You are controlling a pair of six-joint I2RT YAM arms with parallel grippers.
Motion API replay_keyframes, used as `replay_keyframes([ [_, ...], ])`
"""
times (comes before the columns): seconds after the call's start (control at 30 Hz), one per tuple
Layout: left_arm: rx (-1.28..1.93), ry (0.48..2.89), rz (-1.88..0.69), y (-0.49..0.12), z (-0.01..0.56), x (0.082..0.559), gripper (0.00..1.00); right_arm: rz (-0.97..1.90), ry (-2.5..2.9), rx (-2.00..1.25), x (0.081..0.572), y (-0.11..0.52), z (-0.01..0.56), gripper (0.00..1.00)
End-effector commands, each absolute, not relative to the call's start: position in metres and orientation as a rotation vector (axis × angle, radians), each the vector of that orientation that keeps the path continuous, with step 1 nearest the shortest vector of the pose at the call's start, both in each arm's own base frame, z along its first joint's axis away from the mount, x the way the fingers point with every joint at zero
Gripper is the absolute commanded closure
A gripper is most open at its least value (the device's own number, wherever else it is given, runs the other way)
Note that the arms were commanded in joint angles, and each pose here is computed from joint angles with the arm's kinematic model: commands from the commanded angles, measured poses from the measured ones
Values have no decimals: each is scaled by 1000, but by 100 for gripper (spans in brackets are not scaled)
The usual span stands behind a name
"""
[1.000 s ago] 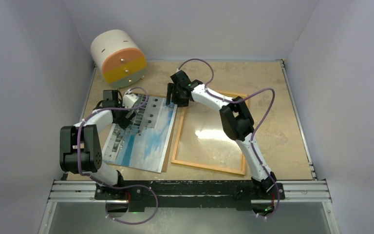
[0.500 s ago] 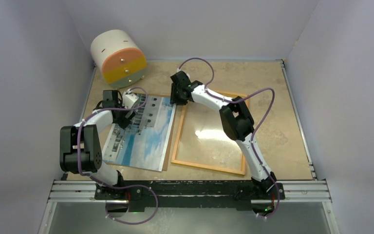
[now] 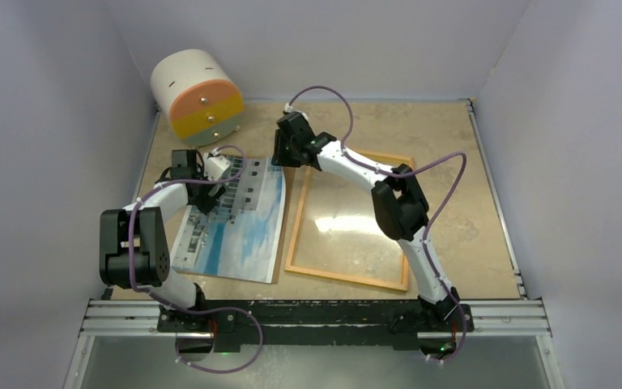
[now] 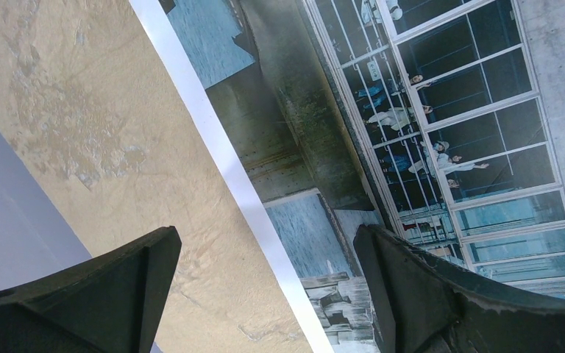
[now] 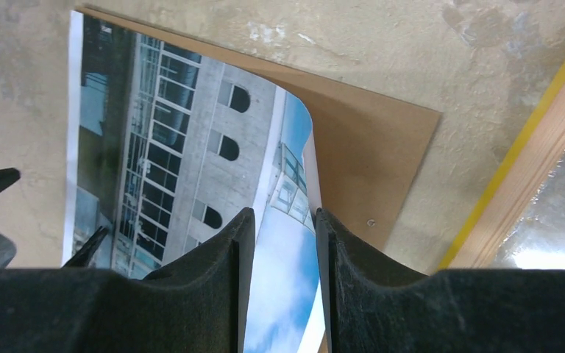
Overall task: Put the photo into the frame
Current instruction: Pick up the photo at the center of the board.
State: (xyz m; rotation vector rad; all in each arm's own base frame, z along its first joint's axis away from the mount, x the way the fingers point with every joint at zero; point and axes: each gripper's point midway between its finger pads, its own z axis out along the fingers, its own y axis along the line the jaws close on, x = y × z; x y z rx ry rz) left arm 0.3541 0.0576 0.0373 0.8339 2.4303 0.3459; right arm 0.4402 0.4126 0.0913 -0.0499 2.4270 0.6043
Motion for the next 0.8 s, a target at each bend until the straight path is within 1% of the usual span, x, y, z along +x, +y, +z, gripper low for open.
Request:
replay_keyframes([
  [0.0, 897, 2540, 286, 54, 8, 328, 0, 682, 2387, -56, 437, 420, 114, 61],
  [0.2, 901, 2537, 277, 53, 9, 327, 0, 676, 2451, -111, 432, 422, 86, 59],
  [0.5, 910, 2531, 275, 52, 13, 327, 0, 634, 2477, -120, 443, 410, 57, 59],
  [0.63, 909, 2535, 268, 52, 13, 326, 0, 647, 2480, -125, 446, 406, 51, 65],
  [0.77, 909, 2538, 267, 51, 12, 325, 0, 612, 2476, -130, 450, 398, 47, 65],
])
